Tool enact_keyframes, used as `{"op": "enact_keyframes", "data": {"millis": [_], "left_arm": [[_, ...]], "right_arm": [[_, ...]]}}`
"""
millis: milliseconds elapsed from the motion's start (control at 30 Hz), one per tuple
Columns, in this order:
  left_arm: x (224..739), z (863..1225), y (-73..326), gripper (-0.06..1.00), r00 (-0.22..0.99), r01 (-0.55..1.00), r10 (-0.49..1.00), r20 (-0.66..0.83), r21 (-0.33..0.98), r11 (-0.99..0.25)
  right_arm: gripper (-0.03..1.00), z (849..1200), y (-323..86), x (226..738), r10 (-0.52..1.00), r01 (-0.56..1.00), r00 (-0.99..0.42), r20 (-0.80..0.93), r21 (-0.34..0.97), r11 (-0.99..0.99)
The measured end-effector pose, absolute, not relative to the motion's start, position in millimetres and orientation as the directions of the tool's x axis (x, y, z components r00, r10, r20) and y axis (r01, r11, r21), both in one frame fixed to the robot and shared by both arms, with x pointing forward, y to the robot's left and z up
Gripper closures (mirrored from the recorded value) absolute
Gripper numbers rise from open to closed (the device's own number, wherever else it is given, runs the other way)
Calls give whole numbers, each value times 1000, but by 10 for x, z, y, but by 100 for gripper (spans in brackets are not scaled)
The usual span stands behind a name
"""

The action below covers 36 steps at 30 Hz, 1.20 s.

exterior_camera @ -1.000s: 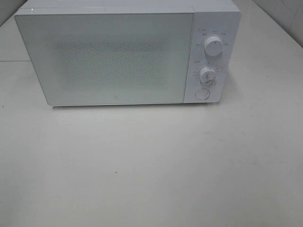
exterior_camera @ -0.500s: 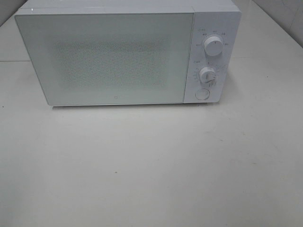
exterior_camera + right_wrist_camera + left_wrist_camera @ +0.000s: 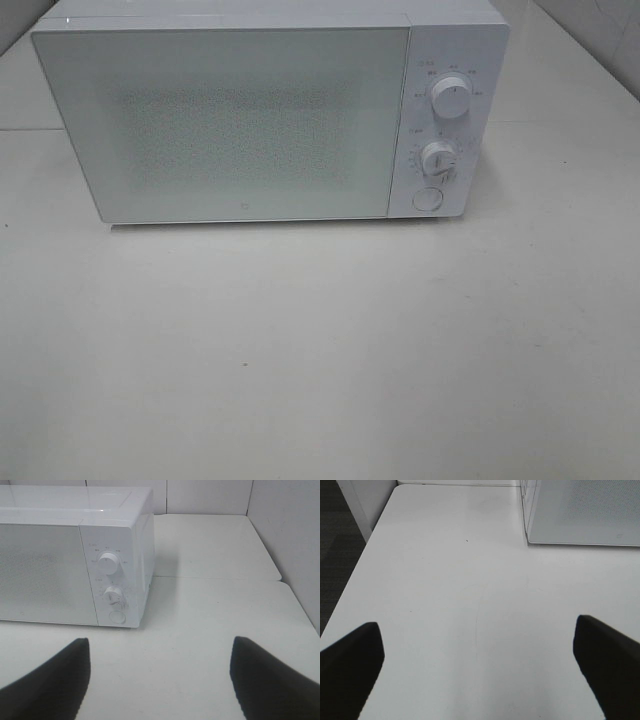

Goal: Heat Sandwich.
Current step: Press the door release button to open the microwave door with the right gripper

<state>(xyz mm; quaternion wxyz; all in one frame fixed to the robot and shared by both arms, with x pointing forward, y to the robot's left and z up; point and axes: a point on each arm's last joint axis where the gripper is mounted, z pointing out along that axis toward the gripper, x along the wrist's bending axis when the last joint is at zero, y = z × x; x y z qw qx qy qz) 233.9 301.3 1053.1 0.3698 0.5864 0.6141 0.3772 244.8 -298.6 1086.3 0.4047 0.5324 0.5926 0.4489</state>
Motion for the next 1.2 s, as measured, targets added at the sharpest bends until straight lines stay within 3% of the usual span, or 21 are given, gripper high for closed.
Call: {"op": "enact_keyframes", "data": {"millis": [567, 1200], "left_arm": [[2339, 10531, 3013, -3, -39, 441, 999, -12, 897, 28], [2339, 10531, 3013, -3, -39, 441, 999, -12, 897, 28]], "right_arm": [[23, 10867, -2881, 3358, 994, 422, -108, -3, 905, 48], [24, 10362, -2754, 4441, 994, 533, -112, -2, 844, 62]]}}
